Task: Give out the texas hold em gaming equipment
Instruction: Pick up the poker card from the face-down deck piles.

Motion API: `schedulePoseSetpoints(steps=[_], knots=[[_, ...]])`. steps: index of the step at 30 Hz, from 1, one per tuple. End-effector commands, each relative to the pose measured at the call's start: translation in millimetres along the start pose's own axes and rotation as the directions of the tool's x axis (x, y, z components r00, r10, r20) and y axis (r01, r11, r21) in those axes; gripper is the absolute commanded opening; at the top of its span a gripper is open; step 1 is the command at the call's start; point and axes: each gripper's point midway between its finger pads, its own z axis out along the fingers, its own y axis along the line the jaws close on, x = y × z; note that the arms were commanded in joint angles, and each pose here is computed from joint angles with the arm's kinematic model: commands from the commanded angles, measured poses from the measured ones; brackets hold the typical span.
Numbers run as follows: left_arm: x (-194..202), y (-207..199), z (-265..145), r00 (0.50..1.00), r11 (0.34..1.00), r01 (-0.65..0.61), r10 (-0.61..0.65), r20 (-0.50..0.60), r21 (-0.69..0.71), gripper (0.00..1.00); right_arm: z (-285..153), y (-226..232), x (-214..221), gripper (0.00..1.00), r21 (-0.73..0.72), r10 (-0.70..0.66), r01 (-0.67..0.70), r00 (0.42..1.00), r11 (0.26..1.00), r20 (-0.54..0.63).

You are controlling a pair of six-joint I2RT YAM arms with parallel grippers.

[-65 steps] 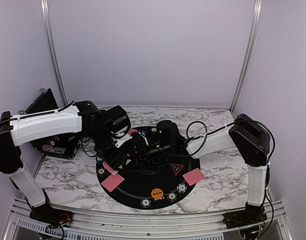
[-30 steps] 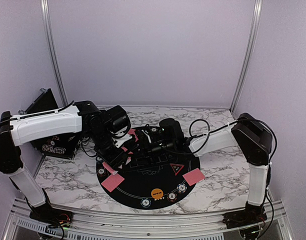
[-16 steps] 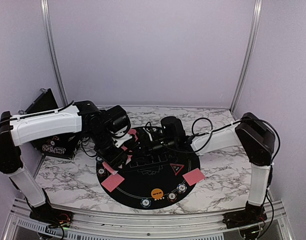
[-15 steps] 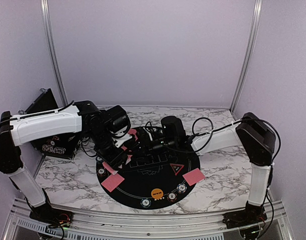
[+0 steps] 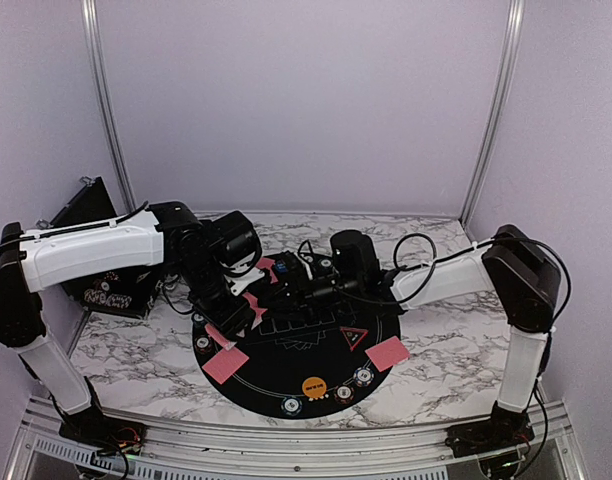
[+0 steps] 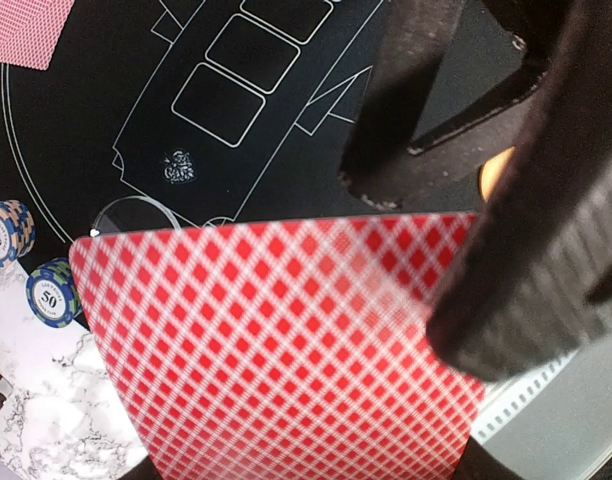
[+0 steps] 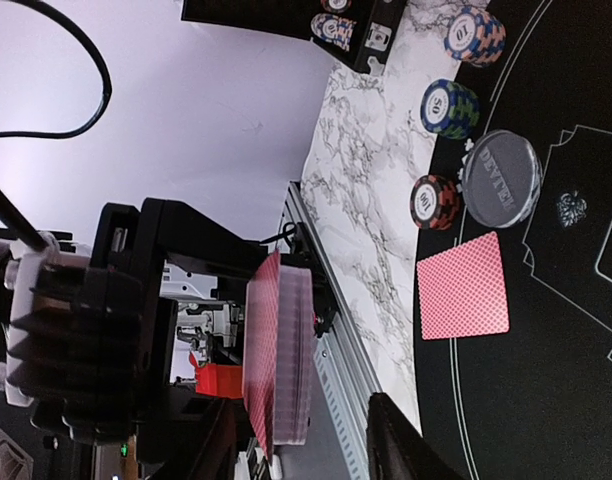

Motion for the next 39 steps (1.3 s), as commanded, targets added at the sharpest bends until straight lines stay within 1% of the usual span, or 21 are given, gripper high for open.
schedulePoseSetpoints(steps=[1, 14, 20, 25, 32, 39], knots=[[-3, 0, -5, 1.0, 1.0, -0.014, 0.014, 0.018, -0.004, 0.58, -9, 24, -3, 0.4, -0.04, -0.04, 0.041, 0.999, 0.998, 0.022], [-4, 0, -5, 1.0, 1.0, -0.013, 0.013, 0.017, -0.007, 0.58, -8, 32, 1, 0.21, -0.069, -0.038, 0.038, 0.999, 0.997, 0.012], [-4, 0, -4, 1.0, 1.0, -0.013, 0.014, 0.015, -0.008, 0.58, -5, 31, 5, 0.14, -0.074, -0.032, 0.032, 0.999, 0.997, -0.001], [-4, 0, -4, 1.0, 1.0, -0.016, 0.016, 0.015, -0.007, 0.58, -5, 29, 6, 0.11, -0.08, -0.023, 0.022, 1.0, 0.997, -0.002], [-4, 0, -4, 1.0, 1.0, -0.015, 0.015, 0.014, -0.006, 0.58, -6, 29, 7, 0.0, -0.094, -0.008, 0.008, 1.0, 0.996, -0.003], [-2, 0, -3, 1.0, 1.0, -0.014, 0.014, 0.012, -0.007, 0.58, -18, 32, 3, 0.0, -0.132, 0.012, -0.01, 1.0, 0.991, 0.018]])
